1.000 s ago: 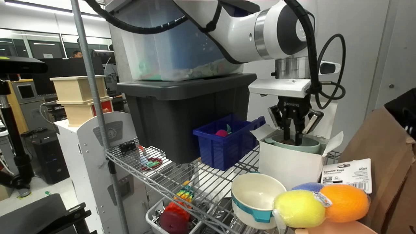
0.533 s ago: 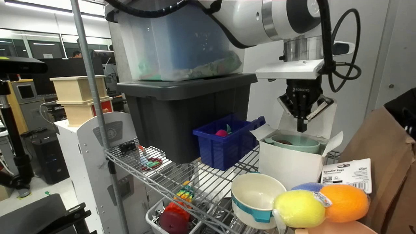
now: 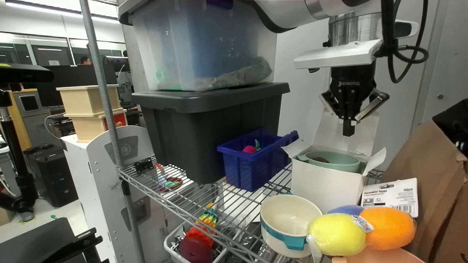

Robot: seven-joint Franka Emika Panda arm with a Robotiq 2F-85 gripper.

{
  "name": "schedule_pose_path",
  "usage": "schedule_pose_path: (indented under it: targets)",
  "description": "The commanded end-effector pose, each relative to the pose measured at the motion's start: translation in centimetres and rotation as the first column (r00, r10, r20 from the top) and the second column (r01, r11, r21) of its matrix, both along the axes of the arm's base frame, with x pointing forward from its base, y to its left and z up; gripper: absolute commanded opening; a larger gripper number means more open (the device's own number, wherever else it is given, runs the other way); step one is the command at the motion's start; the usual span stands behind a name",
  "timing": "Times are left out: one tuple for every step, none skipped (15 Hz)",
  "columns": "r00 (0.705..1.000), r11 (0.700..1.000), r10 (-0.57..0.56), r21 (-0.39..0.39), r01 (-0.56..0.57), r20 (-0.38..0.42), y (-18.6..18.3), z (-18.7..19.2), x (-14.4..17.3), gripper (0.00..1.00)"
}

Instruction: Take the thing in the box out

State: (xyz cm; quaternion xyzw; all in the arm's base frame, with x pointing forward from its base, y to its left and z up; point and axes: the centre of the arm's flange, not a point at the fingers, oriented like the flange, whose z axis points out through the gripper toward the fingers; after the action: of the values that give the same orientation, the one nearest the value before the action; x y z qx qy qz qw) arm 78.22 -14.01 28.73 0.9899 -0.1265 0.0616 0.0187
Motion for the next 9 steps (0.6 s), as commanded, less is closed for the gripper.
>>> schedule_pose_path:
  targets:
    - [1.0,0.999,0.018,0.046,-0.018,-0.013,0.8,1.7,-2.5,0.34]
    - [1.0,0.998,0.02,0.052,-0.019,-0.015,0.9,1.8,-2.5,0.4]
    - [1.0,0.998,0.021,0.056,-0.02,-0.014,1.1,1.9,-2.5,0.47]
    - [1.0,0.998,0.023,0.06,-0.022,-0.014,1.3,1.9,-2.4,0.55]
    - [1.0,0.998,0.024,0.066,-0.023,-0.017,1.5,1.7,-2.3,0.62]
    - [1.0,0.997,0.022,0.073,-0.02,-0.022,1.8,1.3,-2.1,0.68]
    - [0.999,0.997,0.023,0.078,-0.021,-0.026,2.1,1.0,-2.1,0.77]
    - [0.999,0.996,0.028,0.083,-0.026,-0.027,2.5,0.7,-2.0,0.83]
    - [0.999,0.996,0.032,0.086,-0.029,-0.031,2.8,0.4,-2.0,0.92]
